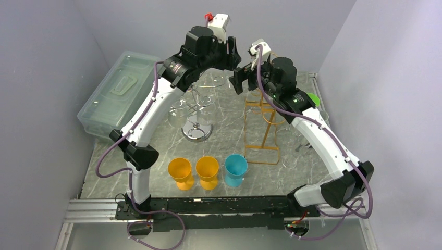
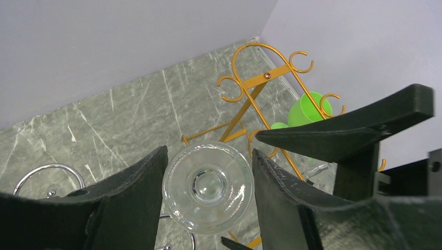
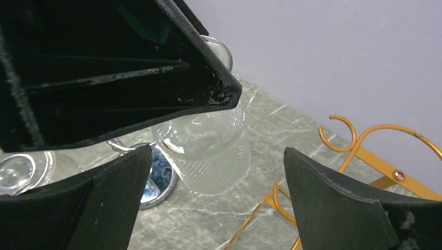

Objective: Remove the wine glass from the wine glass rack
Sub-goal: Pick up the wine glass from the wine rack.

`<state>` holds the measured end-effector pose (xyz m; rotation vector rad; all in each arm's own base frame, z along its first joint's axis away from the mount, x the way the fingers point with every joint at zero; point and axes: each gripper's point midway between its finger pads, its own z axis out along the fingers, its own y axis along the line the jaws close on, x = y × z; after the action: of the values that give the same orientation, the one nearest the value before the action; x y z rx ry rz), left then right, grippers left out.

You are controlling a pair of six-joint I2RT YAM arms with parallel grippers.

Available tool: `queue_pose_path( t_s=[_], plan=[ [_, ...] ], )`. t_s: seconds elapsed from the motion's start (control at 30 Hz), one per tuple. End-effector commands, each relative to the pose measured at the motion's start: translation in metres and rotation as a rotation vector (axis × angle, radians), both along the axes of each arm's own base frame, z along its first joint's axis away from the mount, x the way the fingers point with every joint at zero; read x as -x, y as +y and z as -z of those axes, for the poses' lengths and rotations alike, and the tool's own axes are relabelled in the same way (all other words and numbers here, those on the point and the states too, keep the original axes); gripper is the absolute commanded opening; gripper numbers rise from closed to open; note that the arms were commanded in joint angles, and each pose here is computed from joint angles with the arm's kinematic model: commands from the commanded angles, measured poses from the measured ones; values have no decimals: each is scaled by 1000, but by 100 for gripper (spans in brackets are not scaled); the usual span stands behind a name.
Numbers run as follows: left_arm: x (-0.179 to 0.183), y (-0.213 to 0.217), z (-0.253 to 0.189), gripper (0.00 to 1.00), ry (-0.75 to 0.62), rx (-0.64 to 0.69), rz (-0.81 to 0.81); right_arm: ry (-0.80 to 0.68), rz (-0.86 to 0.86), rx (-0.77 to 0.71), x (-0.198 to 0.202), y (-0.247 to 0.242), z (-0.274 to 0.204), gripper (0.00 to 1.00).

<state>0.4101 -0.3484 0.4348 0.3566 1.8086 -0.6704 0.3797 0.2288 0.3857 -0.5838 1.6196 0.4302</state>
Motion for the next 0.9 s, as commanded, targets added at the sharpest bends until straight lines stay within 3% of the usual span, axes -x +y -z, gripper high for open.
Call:
queue_pose_path(
  t_s=[0.0,0.47,0.87],
  plan=[
    [6,0,-53,25,-108,121,22,-104,-18,-8,-9,9,-21,99],
    [8,-4,-59,25,-111,145,40,-126,-35,-17,-28,26,-14,99],
    [5,-6,-60,25,-103,173,44,-177,-65,-60,-15,28,-20,93]
  ],
)
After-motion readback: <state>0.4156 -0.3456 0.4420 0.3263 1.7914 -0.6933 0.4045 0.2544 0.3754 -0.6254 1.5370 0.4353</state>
